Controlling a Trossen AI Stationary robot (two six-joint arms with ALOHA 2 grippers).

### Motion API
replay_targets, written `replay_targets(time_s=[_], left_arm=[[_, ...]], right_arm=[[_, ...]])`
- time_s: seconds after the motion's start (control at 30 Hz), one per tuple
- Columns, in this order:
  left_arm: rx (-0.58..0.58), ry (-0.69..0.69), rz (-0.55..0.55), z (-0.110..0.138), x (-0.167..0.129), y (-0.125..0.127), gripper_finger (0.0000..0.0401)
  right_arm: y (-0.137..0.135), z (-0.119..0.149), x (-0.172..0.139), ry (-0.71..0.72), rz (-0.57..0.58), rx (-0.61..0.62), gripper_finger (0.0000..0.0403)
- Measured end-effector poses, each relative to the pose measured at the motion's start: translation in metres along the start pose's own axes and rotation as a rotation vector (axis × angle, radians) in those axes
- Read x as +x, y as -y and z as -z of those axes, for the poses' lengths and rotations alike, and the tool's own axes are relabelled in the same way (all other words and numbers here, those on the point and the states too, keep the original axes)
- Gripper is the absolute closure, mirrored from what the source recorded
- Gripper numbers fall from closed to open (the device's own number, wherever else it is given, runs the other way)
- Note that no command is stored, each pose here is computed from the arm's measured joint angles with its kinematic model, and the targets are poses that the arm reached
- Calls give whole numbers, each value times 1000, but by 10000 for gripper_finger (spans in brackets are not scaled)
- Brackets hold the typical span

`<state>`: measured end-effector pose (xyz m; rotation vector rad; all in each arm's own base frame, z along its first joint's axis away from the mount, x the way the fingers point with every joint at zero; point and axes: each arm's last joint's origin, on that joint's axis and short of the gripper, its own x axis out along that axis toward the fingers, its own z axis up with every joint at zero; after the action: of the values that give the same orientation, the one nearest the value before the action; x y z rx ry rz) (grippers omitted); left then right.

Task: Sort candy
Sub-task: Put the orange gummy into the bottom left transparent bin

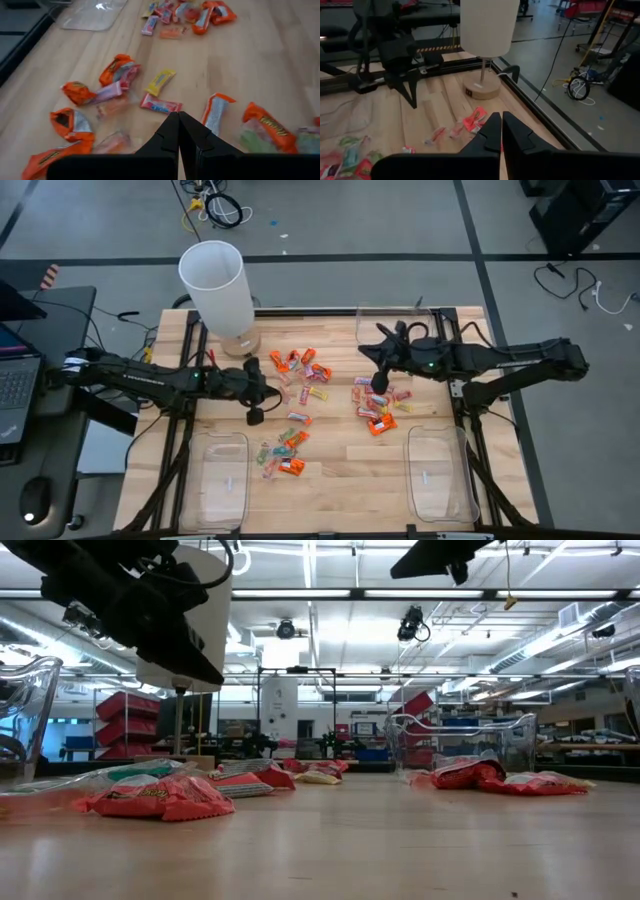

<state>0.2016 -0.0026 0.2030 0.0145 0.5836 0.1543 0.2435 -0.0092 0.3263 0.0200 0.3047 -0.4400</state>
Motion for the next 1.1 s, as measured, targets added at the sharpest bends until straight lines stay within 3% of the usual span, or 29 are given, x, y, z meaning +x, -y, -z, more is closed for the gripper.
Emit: replay_targets(time_s=[0.47, 0.73, 1.1], left_arm=[[-157, -8, -47, 1, 0, -1, 393], [-89, -18, -62, 2, 3, -1, 393], [-362, -115, -140, 17, 30, 1, 393]], right_arm=[[-10, 15, 43, -35, 12, -18, 385], [-20, 32, 67, -87, 6, -97, 384], [-26, 35, 66, -110, -5, -118, 381]])
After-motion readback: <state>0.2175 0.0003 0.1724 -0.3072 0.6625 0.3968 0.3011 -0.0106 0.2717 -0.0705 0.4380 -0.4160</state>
